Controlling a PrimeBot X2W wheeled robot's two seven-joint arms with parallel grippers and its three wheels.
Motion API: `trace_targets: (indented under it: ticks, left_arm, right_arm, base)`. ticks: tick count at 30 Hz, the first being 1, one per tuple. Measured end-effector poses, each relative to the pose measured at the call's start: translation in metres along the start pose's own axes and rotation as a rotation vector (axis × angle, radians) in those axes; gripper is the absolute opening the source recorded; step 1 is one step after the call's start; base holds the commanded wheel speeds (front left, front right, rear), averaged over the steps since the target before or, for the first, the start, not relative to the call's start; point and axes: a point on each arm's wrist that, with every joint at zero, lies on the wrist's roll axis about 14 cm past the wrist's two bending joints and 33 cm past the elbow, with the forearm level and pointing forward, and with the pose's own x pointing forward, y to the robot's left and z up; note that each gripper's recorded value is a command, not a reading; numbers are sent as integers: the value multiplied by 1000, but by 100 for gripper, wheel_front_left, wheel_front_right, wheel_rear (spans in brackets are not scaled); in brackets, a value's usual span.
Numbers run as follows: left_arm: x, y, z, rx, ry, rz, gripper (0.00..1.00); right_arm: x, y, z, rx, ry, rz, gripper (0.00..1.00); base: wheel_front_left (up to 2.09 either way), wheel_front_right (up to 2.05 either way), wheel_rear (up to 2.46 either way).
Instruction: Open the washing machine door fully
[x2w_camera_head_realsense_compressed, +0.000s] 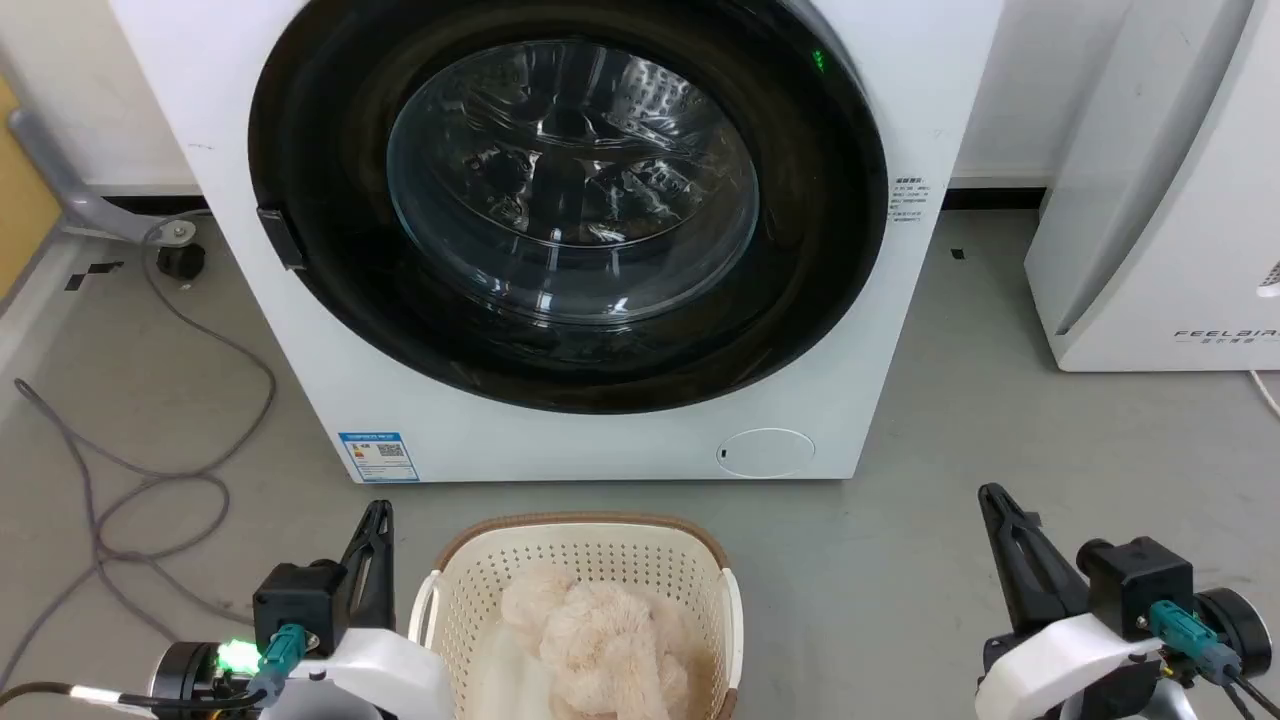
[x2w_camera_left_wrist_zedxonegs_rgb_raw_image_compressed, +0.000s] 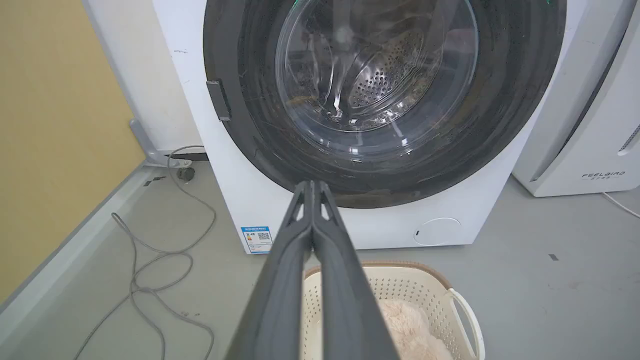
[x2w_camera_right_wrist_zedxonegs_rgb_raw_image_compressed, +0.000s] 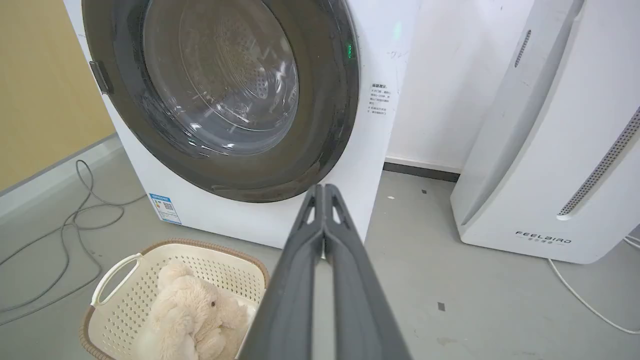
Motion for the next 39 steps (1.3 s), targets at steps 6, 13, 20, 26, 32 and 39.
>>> trace_targets:
  ticks: [6, 13, 20, 26, 32, 39]
  left_arm:
    - [0, 0, 0, 0, 0, 0, 0]
    - [0, 0, -1, 0, 2, 1, 100]
    - [0, -4, -4, -1, 5, -11, 100]
    - [0, -7, -6, -10, 7, -25, 100]
    - [0, -9, -7, -19, 3, -30, 100]
    - [0, -11, -8, -28, -2, -40, 100]
  right_arm:
    - [0, 0, 0, 0, 0, 0, 0]
    - [0, 0, 0, 1, 0, 1, 100]
    - [0, 0, -1, 3, 1, -1, 49]
    - [0, -2, -4, 14, 2, -6, 0]
    - [-1, -3, -4, 47, -9, -10, 0]
    - [-1, -3, -6, 186, -22, -14, 0]
  base:
    - [0, 0, 0]
    - [0, 0, 0]
    - [0, 0, 0]
    - [0, 0, 0]
    - [0, 0, 0]
    - [0, 0, 0]
